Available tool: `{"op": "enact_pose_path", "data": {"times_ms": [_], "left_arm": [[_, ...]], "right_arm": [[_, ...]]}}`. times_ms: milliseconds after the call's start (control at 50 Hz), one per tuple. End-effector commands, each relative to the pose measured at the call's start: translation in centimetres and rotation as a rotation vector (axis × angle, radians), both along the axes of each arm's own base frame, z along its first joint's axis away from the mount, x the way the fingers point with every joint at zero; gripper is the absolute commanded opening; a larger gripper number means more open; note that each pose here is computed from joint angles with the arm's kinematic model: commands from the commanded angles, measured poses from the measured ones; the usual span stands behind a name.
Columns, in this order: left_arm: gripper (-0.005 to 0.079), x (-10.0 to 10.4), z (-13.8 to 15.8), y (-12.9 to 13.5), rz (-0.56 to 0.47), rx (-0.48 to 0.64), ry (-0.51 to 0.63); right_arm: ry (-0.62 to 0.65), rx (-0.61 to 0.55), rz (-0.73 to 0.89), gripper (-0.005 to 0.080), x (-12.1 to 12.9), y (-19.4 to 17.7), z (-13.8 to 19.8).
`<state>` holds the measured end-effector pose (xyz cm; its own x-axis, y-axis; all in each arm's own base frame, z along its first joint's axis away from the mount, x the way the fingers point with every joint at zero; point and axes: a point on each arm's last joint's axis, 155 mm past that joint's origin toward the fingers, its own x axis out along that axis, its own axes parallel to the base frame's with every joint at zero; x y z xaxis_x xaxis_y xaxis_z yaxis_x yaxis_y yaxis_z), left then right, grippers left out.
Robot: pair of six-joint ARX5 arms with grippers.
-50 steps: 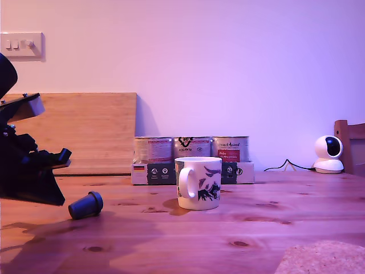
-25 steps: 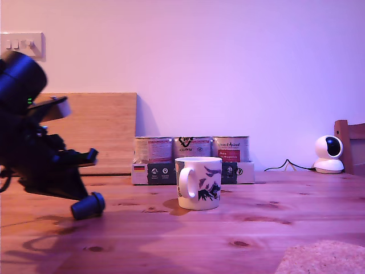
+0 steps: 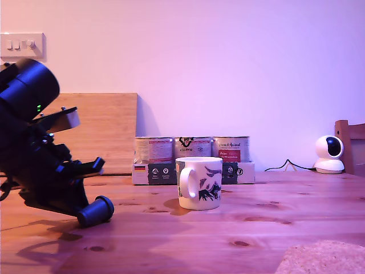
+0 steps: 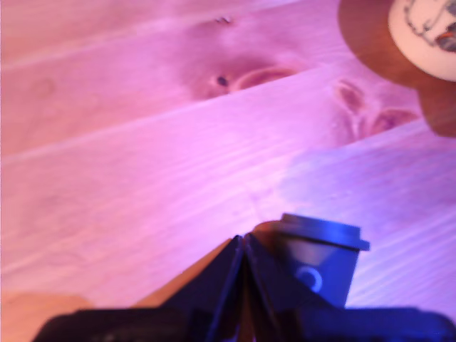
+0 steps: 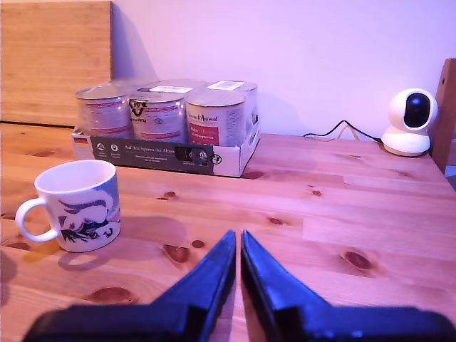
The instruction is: Slide the grey coffee capsule to the right
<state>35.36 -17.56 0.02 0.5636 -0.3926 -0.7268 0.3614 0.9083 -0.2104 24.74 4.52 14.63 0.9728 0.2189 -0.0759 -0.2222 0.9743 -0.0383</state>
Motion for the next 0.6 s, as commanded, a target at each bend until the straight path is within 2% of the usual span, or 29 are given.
{"op": "enact_pose_path", "data": {"times_ms": [0, 580], "left_arm": [[-0.002, -1.2, -1.3, -0.2, -0.003, 0.007, 0.051], [-0.002, -4.1, -1.8, -3.6, -0.008, -0.083, 0.166]], "right_arm": [[-0.012, 0.006, 0.002, -0.0012, 0.0, 0.0, 0.4], [-0.011, 0.01, 0.002, -0.0012, 0.0, 0.0, 0.4]]}}
